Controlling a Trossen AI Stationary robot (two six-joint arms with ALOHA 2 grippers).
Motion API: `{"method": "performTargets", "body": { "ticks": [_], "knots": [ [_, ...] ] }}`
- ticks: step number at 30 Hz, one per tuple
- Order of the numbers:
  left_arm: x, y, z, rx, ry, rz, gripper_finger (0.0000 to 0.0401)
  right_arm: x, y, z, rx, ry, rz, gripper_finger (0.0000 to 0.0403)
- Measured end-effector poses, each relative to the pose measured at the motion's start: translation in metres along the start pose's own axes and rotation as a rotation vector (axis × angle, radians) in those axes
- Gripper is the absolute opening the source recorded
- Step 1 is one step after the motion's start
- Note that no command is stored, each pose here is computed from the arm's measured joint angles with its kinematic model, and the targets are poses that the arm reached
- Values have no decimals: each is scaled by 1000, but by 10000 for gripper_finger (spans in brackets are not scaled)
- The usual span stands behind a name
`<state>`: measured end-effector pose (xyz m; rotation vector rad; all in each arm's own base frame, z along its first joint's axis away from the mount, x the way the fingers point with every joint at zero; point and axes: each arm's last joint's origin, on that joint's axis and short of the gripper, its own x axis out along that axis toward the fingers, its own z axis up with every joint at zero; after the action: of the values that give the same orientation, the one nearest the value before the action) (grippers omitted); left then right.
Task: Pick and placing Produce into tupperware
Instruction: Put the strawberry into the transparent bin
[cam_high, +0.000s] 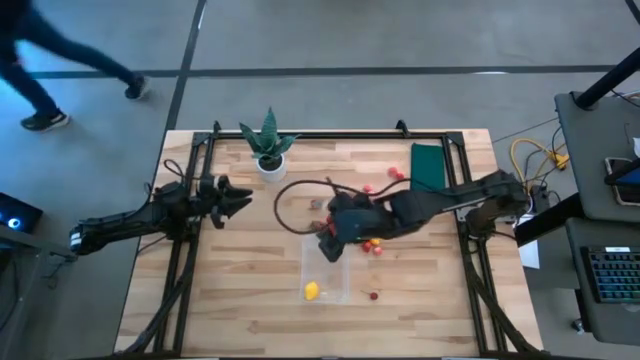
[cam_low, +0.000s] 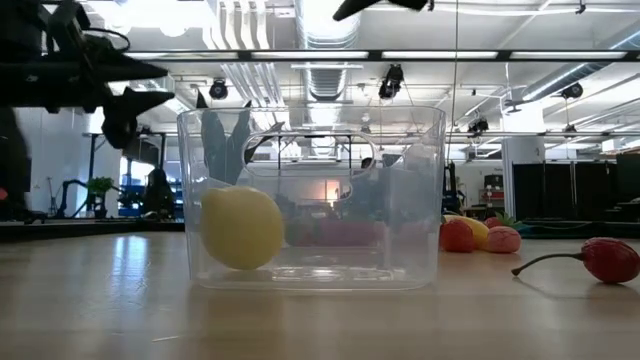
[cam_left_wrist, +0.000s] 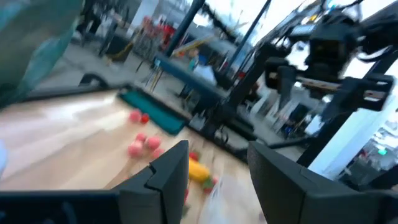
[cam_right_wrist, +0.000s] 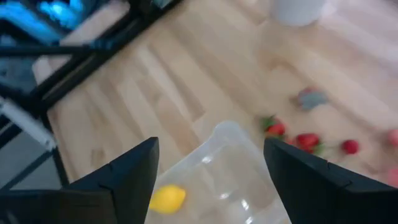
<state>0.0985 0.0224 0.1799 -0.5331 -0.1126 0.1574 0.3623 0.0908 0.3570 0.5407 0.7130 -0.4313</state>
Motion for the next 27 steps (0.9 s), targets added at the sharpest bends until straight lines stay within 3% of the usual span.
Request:
{"method": "performTargets", "body": {
  "ticks": [4,7,12,20,27],
  "knots": [
    [-1,-5,9,1,-99,-52,150,-11,-5,-5,22,21,-48,274],
    [-2,-10,17,-93,-178,-99,150,-12,-9,-9,28,57,-91,272],
    [6,-6,9,-104,-25,-72,150,-15,-12,-13,23,80,-118,272],
    [31,-18,25,164,146,-94,150,-29,-27,-7,85,108,-161,272],
    [76,-16,28,392,408,-5,150,-62,-51,12,137,12,-184,272]
  ]
}}
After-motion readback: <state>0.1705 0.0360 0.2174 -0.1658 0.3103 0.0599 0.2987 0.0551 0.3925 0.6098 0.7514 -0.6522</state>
